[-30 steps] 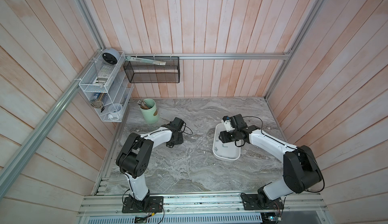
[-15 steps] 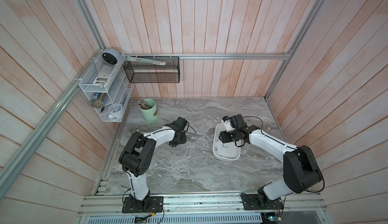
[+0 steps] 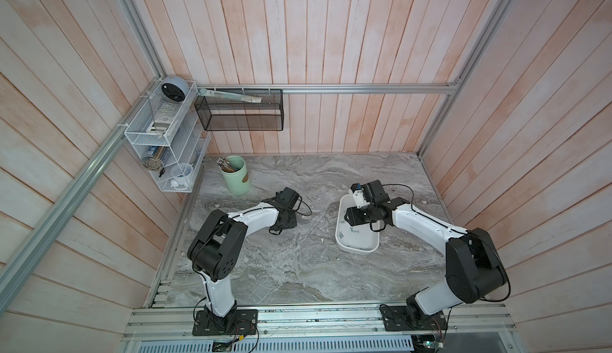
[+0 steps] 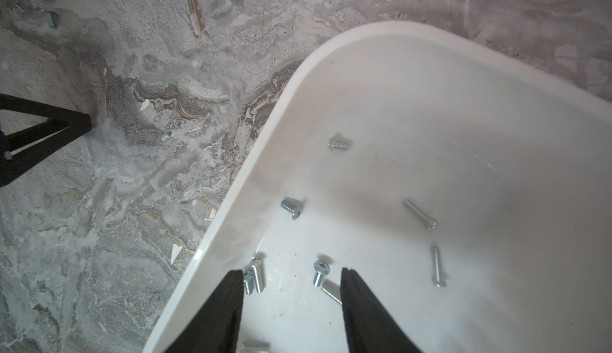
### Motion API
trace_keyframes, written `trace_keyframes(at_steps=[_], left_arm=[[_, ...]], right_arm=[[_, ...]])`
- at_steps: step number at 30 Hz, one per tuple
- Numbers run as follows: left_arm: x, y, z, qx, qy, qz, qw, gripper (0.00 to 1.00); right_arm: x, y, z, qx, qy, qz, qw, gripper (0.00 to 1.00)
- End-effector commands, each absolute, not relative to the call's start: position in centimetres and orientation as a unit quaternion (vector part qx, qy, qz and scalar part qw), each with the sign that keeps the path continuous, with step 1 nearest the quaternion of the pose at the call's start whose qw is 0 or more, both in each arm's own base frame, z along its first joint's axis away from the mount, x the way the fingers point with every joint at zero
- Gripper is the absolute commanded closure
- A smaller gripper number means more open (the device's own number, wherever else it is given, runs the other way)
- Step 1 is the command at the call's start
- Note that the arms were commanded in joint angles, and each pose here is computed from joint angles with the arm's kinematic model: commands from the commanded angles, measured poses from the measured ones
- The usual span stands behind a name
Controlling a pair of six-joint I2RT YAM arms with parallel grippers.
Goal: Put the screws on the desktop into the storage box
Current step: Pick up the screw from the center of the board.
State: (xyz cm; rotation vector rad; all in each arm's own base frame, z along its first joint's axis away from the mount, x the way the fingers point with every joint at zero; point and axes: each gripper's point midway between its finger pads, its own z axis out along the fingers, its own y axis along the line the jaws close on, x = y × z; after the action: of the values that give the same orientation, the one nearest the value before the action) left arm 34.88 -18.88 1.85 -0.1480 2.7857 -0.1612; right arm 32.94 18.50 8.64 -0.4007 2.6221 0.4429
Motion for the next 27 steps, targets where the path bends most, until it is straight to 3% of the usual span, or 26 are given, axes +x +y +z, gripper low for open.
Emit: trace_keyframes(at_steps=[1,13,27], left_arm=[[30.2,-17.7,-2.5,-0.049,0.996,-0.021,0.072,0.62],[29.8,-18.5,-3.3,-0.035,0.997,-0.014,0.06,0.68],[29.9,-19.6,-3.2,-0.03,0.997,-0.031,0.06,0.82]], right_arm=[[33.0,18.7,8.4,-0.142,0.953,0.163,0.214,0.46],[33.1,18.7,8.4,-0.141,0.953,0.163,0.211,0.46],[33.0,18.7,8.4,-0.14,0.954,0.164,0.21,0.47]])
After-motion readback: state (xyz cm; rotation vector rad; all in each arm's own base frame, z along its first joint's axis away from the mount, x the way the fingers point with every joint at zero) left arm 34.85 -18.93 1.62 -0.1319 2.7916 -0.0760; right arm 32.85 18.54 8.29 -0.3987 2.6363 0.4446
